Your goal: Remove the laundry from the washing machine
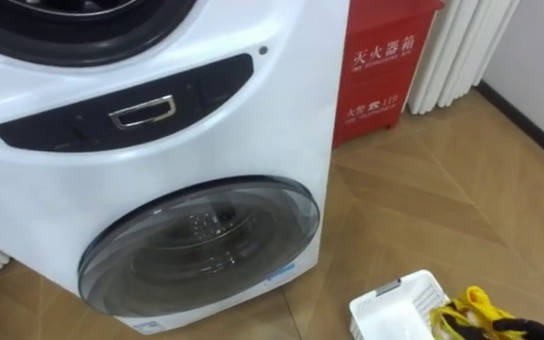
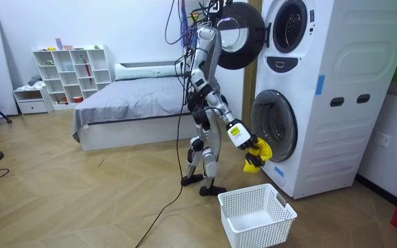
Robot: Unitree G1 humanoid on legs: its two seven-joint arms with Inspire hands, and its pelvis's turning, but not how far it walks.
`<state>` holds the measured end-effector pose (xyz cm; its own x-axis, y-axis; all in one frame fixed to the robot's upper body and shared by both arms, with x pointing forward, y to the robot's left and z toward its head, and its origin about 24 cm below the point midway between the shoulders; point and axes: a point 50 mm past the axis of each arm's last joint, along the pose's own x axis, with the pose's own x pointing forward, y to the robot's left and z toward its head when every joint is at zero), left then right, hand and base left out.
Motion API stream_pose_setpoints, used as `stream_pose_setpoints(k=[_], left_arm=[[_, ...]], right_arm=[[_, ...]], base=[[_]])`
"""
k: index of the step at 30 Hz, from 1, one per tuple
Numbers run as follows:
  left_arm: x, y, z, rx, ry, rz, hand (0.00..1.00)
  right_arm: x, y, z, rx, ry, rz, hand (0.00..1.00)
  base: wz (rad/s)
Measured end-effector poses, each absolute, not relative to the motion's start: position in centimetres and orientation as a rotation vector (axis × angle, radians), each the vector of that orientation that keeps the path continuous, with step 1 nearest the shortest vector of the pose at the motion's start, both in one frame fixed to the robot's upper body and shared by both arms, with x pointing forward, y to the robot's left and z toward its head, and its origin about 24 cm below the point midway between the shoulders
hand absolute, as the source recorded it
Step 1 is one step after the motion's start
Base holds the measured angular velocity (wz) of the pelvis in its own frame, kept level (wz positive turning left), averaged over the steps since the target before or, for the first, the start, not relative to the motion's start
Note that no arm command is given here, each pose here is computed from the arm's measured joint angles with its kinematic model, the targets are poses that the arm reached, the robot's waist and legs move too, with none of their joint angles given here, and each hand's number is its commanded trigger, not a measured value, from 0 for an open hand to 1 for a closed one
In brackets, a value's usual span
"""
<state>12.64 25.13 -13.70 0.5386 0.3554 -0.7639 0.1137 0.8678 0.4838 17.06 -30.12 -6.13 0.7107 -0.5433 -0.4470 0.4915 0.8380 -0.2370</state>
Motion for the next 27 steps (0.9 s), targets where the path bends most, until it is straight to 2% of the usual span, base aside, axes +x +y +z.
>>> stream_pose_setpoints(k=[15,22,27], left_arm=[[12.5,25.2,-13.6,0.524,0.965,0.167,0.00],[10.9,25.5,-13.9,0.534,0.986,0.193,0.00],[10.2,25.6,-14.1,0.535,1.001,0.194,0.00]], right_arm=[[16.7,-29.8,-6.7,-0.082,0.530,-0.588,0.00],[16.6,-29.8,-6.8,-0.077,0.534,-0.593,0.00],[15.1,-30.0,-7.7,-0.084,0.582,-0.607,0.00]], base=[[-0.06],[0.01],[0.15]])
